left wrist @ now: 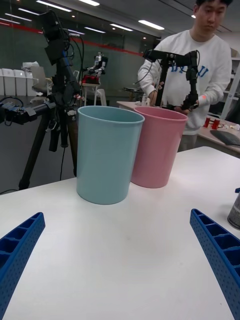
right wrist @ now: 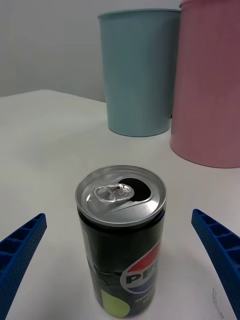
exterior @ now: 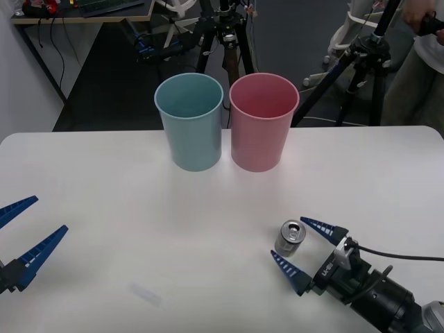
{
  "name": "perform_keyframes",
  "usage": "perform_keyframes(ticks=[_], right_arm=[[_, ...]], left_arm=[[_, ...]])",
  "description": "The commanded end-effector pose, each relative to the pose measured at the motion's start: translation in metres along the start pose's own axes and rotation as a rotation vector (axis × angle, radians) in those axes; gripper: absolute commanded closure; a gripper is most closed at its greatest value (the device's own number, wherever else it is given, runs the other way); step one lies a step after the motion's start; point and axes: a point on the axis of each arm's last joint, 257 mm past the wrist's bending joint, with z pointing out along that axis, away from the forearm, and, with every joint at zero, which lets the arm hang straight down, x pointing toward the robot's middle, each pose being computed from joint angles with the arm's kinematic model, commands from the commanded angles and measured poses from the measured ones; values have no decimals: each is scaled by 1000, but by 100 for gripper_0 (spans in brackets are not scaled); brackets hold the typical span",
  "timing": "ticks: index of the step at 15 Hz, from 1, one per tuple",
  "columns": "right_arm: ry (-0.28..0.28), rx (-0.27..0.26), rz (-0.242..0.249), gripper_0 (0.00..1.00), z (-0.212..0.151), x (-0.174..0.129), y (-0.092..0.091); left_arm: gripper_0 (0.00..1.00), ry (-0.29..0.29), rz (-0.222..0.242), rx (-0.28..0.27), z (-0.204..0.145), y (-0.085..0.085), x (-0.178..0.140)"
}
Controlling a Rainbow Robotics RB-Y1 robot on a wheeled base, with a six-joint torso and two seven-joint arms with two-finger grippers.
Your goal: Grasp the object on the table and drop it into the matching bin: aluminum can to the light blue bin, PET bottle to the pink bin.
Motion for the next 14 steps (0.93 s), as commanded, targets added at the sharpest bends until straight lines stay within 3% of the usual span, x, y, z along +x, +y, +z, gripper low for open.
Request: perform_keyframes(ticks=[1, 10, 11, 12, 13, 14], right_arm=[[2, 4, -3, 0, 11, -2, 0], [4, 6, -7, 0, 24, -4, 1], [4, 3, -5, 10, 25, -4, 2], [5, 5, -5, 84, 25, -3, 2], [5, 6, -3, 100, 24, -3, 2], [3, 4, -4, 100, 25, -4, 2]], left_arm=[[0, 0, 0, 0, 0, 0, 0], [0, 0, 0, 0, 0, 0, 0], [0, 0, 0, 0, 0, 0, 0], [0, 0, 0, 0, 0, 0, 0], [0, 0, 0, 0, 0, 0, 0], [0, 0, 0, 0, 0, 0, 0]])
